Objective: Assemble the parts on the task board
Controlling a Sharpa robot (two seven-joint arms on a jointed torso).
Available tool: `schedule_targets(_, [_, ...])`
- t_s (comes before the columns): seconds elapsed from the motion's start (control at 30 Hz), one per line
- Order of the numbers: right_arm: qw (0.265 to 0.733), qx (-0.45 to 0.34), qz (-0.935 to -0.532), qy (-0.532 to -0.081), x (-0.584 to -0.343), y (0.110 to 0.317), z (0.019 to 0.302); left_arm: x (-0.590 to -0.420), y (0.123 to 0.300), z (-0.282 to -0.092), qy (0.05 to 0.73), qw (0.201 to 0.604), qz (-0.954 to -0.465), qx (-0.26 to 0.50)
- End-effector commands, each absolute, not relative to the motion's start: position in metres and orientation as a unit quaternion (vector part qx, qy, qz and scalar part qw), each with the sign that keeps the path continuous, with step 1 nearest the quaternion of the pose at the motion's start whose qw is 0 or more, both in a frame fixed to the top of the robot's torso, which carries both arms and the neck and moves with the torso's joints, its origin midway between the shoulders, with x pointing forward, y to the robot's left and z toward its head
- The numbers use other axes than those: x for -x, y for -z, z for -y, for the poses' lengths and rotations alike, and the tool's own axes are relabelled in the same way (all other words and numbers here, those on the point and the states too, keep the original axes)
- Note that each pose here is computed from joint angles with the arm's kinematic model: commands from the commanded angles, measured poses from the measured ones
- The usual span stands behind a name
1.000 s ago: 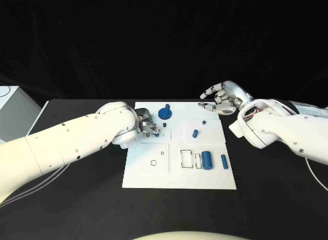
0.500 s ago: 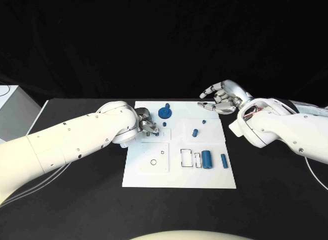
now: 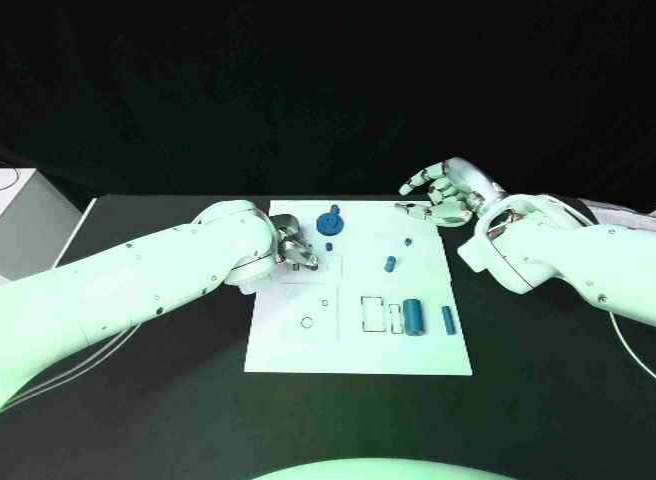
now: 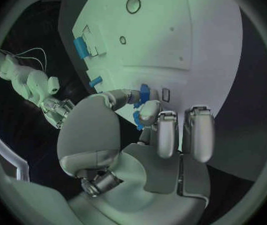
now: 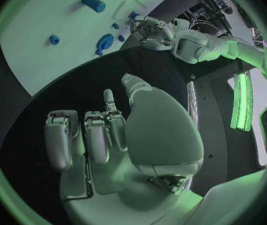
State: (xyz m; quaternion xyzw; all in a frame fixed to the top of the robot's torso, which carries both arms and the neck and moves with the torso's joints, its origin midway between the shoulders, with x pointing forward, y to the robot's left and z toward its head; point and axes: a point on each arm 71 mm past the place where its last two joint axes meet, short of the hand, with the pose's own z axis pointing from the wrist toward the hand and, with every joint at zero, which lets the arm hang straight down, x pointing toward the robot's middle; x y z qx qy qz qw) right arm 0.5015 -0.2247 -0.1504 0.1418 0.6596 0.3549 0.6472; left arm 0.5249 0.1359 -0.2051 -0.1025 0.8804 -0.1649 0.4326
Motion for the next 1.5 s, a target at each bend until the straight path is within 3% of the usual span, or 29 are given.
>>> schedule_targets(0.03, [0.649, -0.133, -0.658, -0.359, -0.5008, 0.1496, 0.2228, -0.5229, 0.2067, -0.1329, 0.164, 0.425, -0.886, 0.090])
schedule_targets(0.9, [0.656, -0.134, -0.649, -0.361, -0.4989, 0.1473, 0.2236, -0.5219, 0.2102, -0.1299, 0.157, 0.404, -0.898, 0.077])
schedule_targets(1.5, [0.657, -0.130, -0.650, -0.360, -0.4991, 0.1471, 0.2235, -0.5240, 0.2093, -0.1247, 0.167, 0.414, -0.890, 0.091])
